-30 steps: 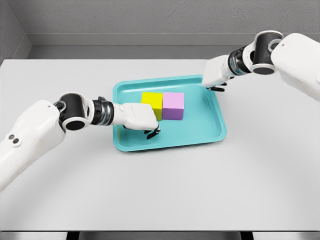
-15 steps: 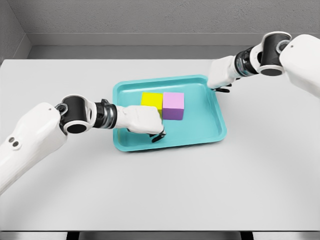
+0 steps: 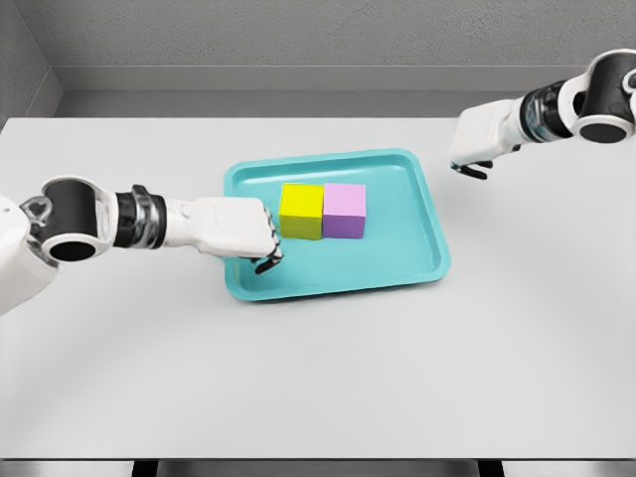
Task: Push two cubes
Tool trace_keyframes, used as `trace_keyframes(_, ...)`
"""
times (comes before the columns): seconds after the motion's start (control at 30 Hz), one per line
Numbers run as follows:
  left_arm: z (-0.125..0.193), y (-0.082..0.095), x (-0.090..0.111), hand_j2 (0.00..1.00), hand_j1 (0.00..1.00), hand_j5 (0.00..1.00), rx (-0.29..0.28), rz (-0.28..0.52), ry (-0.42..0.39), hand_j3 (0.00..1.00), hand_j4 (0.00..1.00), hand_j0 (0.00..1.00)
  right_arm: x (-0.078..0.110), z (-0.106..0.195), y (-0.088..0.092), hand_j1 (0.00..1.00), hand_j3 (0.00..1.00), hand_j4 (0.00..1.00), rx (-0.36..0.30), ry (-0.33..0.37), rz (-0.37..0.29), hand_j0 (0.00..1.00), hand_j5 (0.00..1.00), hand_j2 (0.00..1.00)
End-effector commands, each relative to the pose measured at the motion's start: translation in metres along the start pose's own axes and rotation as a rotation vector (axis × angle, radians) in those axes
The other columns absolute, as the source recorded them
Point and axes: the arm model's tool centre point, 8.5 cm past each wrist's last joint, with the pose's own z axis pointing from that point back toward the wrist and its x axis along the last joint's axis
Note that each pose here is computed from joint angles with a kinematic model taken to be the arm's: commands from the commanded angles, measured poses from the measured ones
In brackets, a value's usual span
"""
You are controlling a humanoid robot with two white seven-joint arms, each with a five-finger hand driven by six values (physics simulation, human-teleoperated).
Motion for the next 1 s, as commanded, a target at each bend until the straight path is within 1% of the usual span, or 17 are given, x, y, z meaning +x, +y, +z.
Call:
trace_keyframes(0.0,0.000,-0.009,-0.012,0.28,0.28,0.28,-0.011,0.040,0.028,0.28,0.28,0.28,-0.002,0.005,0.002,0.22,0.22,0.22,-0.014,0.000,-0.024,0.22,0.22,0.22)
trace_keyframes(0.03,-0.005,-0.011,-0.015,0.28,0.28,0.28,-0.014,0.053,0.031,0.28,0.28,0.28,-0.002,0.005,0.003,0.22,0.22,0.22,-0.014,-0.001,-0.023,0.22,0.22,0.22)
trace_keyframes(0.13,-0.004,-0.022,-0.024,0.28,0.28,0.28,-0.036,0.087,0.054,0.28,0.28,0.28,0.004,0.009,0.006,0.22,0.22,0.22,-0.029,-0.022,-0.034,0.22,0.22,0.22)
trace_keyframes(0.2,-0.021,-0.019,-0.025,0.28,0.28,0.28,-0.031,0.097,0.047,0.28,0.28,0.28,0.007,0.009,0.005,0.22,0.22,0.22,-0.047,-0.040,-0.054,0.22,0.22,0.22)
trace_keyframes(0.27,-0.018,-0.020,-0.033,0.28,0.28,0.28,-0.036,0.106,0.066,0.28,0.28,0.28,0.006,0.013,0.006,0.22,0.22,0.22,-0.076,-0.059,-0.103,0.22,0.22,0.22)
trace_keyframes(0.3,-0.020,-0.018,-0.035,0.28,0.28,0.28,-0.033,0.106,0.066,0.28,0.28,0.28,0.007,0.014,0.006,0.22,0.22,0.22,-0.080,-0.063,-0.108,0.22,0.22,0.22)
trace_keyframes(0.43,-0.022,-0.019,-0.042,0.28,0.28,0.28,-0.036,0.124,0.081,0.28,0.28,0.28,0.011,0.011,0.009,0.22,0.22,0.22,-0.097,-0.085,-0.140,0.22,0.22,0.22)
trace_keyframes(0.47,-0.021,-0.018,-0.045,0.28,0.28,0.28,-0.036,0.125,0.087,0.28,0.28,0.28,0.009,0.014,0.010,0.22,0.22,0.22,-0.113,-0.088,-0.167,0.22,0.22,0.22)
trace_keyframes(0.5,-0.021,-0.017,-0.046,0.28,0.28,0.28,-0.034,0.123,0.088,0.28,0.28,0.28,0.014,0.011,0.021,0.22,0.22,0.22,-0.113,-0.109,-0.205,0.22,0.22,0.22)
trace_keyframes(0.53,-0.019,-0.014,-0.048,0.28,0.28,0.28,-0.032,0.119,0.093,0.28,0.28,0.28,0.014,0.011,0.022,0.22,0.22,0.22,-0.122,-0.110,-0.210,0.22,0.22,0.22)
trace_keyframes(0.57,-0.018,-0.015,-0.048,0.28,0.28,0.28,-0.034,0.119,0.095,0.28,0.28,0.28,0.013,0.011,0.020,0.23,0.23,0.23,-0.164,-0.104,-0.215,0.23,0.23,0.23)
trace_keyframes(0.63,-0.018,-0.014,-0.048,0.28,0.28,0.28,-0.032,0.119,0.095,0.28,0.28,0.28,0.013,0.010,0.020,0.18,0.18,0.18,-0.156,-0.105,-0.215,0.18,0.18,0.18)
trace_keyframes(0.73,-0.017,-0.011,-0.050,0.28,0.28,0.28,-0.019,0.120,0.099,0.28,0.28,0.28,0.013,0.011,0.021,0.16,0.16,0.16,-0.161,-0.103,-0.217,0.16,0.16,0.16)
trace_keyframes(0.8,-0.017,-0.014,-0.053,0.28,0.28,0.28,-0.024,0.130,0.106,0.28,0.28,0.28,0.010,0.016,0.028,0.16,0.16,0.16,-0.159,-0.089,-0.228,0.16,0.16,0.16)
trace_keyframes(0.87,-0.015,-0.016,-0.054,0.28,0.28,0.28,-0.028,0.134,0.112,0.28,0.28,0.28,0.009,0.018,0.030,0.17,0.17,0.17,-0.157,-0.086,-0.230,0.17,0.17,0.17)
trace_keyframes(0.9,-0.016,-0.016,-0.055,0.28,0.28,0.28,-0.028,0.138,0.113,0.28,0.28,0.28,0.009,0.018,0.031,0.19,0.19,0.19,-0.154,-0.087,-0.230,0.19,0.19,0.19)
trace_keyframes(0.97,-0.025,-0.011,-0.052,0.28,0.28,0.28,-0.014,0.138,0.098,0.28,0.28,0.28,0.007,0.024,0.040,0.20,0.20,0.20,-0.145,-0.073,-0.241,0.20,0.20,0.20)
